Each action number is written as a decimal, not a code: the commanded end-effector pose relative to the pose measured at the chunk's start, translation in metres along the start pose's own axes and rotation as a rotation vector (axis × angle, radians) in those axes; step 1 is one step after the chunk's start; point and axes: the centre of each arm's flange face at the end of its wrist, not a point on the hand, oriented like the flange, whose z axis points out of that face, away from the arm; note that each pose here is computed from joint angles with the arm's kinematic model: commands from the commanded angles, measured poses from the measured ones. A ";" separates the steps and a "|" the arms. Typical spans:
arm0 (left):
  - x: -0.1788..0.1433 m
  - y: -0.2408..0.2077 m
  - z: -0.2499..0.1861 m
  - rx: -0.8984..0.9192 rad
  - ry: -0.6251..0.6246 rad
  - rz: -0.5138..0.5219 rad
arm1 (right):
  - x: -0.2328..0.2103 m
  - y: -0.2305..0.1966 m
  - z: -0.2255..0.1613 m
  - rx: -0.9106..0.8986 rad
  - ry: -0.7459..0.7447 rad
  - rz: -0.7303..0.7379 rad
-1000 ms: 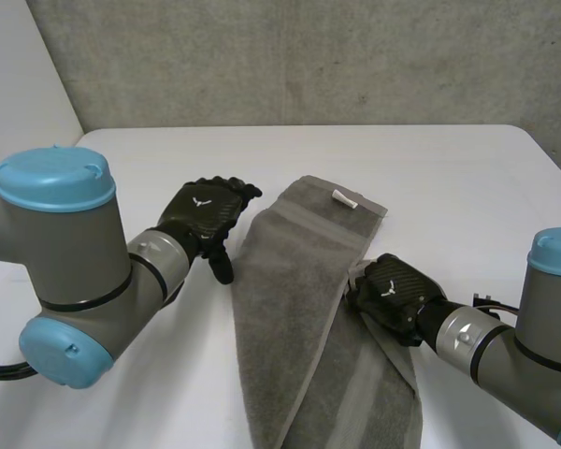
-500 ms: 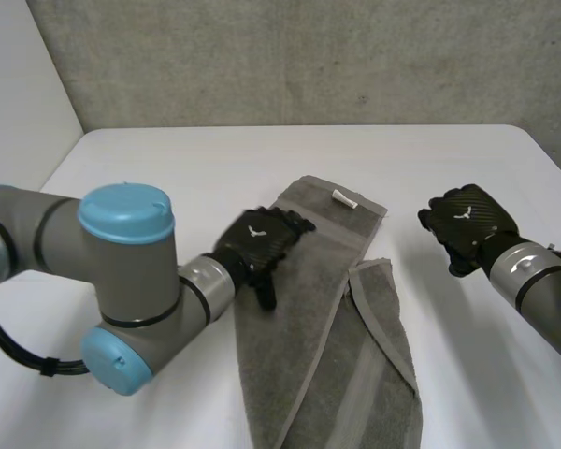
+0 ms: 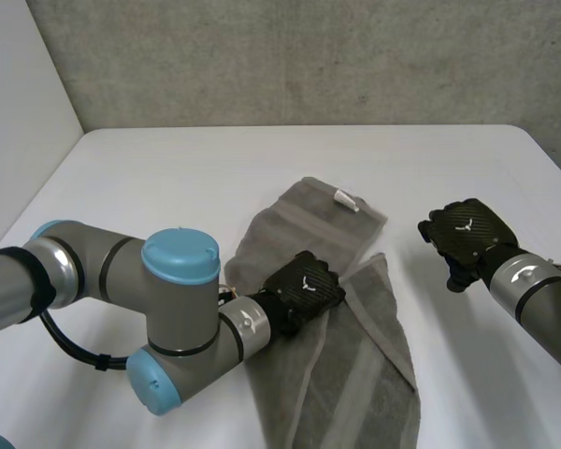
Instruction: Fold the towel.
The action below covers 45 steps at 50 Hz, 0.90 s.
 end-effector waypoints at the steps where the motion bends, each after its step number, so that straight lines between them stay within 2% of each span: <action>1: -0.015 -0.027 0.001 0.113 -0.112 0.069 | -0.003 0.001 -0.001 -0.004 -0.008 0.001; 7: -0.038 -0.049 -0.007 0.179 -0.242 0.105 | -0.003 0.000 -0.004 -0.017 -0.013 0.012; 12: -0.052 -0.064 -0.015 0.212 -0.289 0.109 | -0.010 -0.003 -0.018 -0.104 -0.097 0.083; 14: -0.058 -0.069 -0.019 0.224 -0.309 0.102 | -0.014 -0.009 -0.024 -0.116 -0.122 0.116; 16: -0.073 -0.071 -0.024 0.222 -0.364 0.052 | -0.017 -0.019 -0.030 -0.110 -0.142 0.160; 17: -0.073 -0.071 -0.024 0.222 -0.364 0.052 | -0.019 -0.026 -0.034 -0.107 -0.148 0.228; 18: -0.082 -0.070 -0.026 0.213 -0.403 0.014 | -0.019 -0.026 -0.034 -0.107 -0.148 0.229; 20: -0.091 -0.066 -0.028 0.196 -0.447 -0.028 | -0.015 -0.034 -0.037 -0.110 -0.134 0.419; 21: -0.099 -0.064 -0.029 0.182 -0.494 -0.066 | -0.015 -0.034 -0.037 -0.110 -0.134 0.420; 23: -0.106 -0.062 -0.031 0.169 -0.543 -0.097 | -0.013 -0.038 -0.037 -0.119 -0.133 0.612; 24: -0.110 -0.061 -0.032 0.153 -0.581 -0.119 | -0.013 -0.038 -0.037 -0.119 -0.133 0.613; 26: -0.112 -0.058 -0.034 0.133 -0.611 -0.128 | -0.015 -0.042 -0.039 -0.137 -0.165 0.766; 27: -0.112 -0.058 -0.034 0.133 -0.612 -0.129 | -0.015 -0.042 -0.039 -0.137 -0.165 0.767; 29: -0.113 -0.056 -0.035 0.114 -0.627 -0.135 | -0.019 -0.044 -0.041 -0.152 -0.213 0.864; 36: -0.095 -0.045 -0.037 0.064 -0.596 -0.148 | -0.018 -0.043 -0.037 -0.159 -0.239 0.968; 40: -0.088 -0.046 -0.042 0.061 -0.581 -0.150 | -0.025 -0.034 -0.018 -0.194 -0.252 1.080; 45: -0.083 -0.050 -0.047 0.062 -0.571 -0.149 | -0.027 -0.027 0.004 -0.194 -0.254 1.120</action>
